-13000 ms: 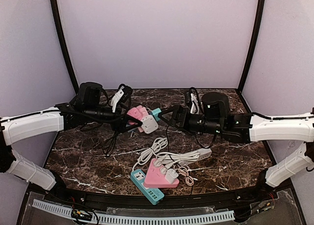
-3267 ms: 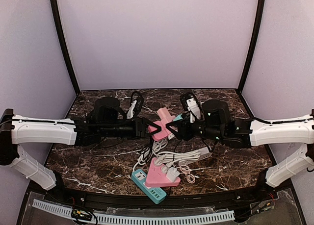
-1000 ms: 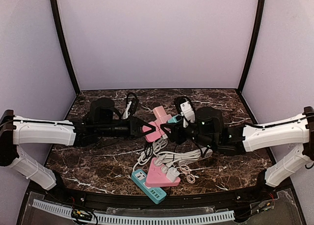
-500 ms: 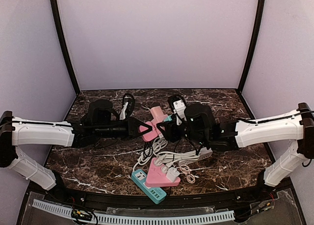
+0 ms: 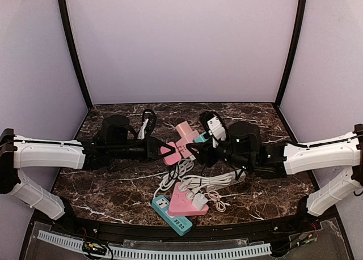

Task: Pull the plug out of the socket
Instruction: Remove the plug from the socket.

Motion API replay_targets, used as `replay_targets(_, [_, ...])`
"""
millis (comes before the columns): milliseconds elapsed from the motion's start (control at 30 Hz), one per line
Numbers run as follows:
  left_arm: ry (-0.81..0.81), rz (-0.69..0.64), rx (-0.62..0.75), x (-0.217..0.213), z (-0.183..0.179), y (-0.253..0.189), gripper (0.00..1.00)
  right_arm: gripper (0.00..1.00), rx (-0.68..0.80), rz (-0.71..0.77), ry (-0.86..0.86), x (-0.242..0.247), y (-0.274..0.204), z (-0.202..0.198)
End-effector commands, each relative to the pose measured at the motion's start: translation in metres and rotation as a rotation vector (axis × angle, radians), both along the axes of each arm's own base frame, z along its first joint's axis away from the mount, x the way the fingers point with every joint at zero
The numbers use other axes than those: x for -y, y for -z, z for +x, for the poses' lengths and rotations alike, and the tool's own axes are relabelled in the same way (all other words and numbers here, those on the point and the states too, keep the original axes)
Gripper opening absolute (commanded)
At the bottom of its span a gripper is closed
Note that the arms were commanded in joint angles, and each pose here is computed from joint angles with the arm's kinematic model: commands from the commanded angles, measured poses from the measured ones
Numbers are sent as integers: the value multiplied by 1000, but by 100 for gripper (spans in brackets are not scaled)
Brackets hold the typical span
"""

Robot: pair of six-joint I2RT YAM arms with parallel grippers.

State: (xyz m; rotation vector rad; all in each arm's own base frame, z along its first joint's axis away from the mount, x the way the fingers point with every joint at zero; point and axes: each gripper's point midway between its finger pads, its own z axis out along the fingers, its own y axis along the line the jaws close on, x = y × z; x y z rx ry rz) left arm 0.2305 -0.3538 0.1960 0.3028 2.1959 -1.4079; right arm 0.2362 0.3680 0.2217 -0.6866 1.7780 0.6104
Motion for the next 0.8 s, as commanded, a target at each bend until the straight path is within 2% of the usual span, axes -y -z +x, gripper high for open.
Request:
replay_targets(0, [25, -5, 6, -1, -2, 3, 1, 0, 114, 118, -11, 1, -47, 1])
replay_targets(233, [26, -22, 13, 0, -2, 4, 1, 0, 62, 134, 69, 7, -41, 10])
replay_targets(467, [30, -38, 14, 0, -3, 2, 1, 0, 22, 65, 233, 24, -26, 29])
replay_targets(767, [17, -18, 22, -8, -3, 0, 1, 0, 15, 63, 260, 29, -28, 34])
